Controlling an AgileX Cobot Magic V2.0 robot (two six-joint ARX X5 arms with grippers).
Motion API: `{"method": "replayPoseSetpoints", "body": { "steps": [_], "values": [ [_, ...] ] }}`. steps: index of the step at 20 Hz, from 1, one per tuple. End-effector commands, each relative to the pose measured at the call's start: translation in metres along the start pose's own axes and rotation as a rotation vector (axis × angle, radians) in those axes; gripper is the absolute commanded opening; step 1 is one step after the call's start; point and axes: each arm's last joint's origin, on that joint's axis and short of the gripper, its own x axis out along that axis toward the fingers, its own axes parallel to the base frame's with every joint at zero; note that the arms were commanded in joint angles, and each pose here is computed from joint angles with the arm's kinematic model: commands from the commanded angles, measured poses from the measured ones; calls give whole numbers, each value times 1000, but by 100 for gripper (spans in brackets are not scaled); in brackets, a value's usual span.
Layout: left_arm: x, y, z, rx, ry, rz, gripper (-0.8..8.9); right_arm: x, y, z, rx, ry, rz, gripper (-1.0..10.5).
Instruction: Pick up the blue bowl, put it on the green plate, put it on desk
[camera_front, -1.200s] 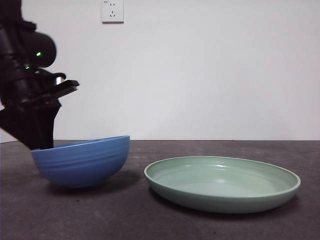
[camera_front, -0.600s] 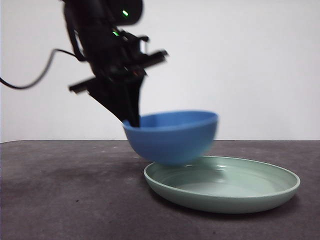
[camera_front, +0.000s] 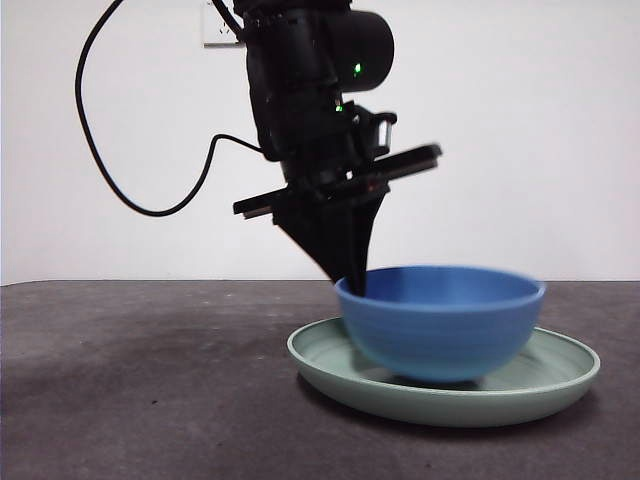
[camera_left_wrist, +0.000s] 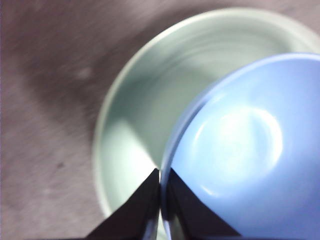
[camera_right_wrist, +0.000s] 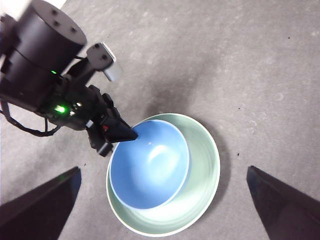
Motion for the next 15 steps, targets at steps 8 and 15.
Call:
{"method": "replayPoseSetpoints", "body": {
  "steps": [8,15],
  "values": [
    [5,-6,4,45,-7,19,160,-1,1,4,-21,-17,4,655],
    [-30,-12,21,52,-53,9,503,-1,1,4,-19,-15,4,655]
  ]
}}
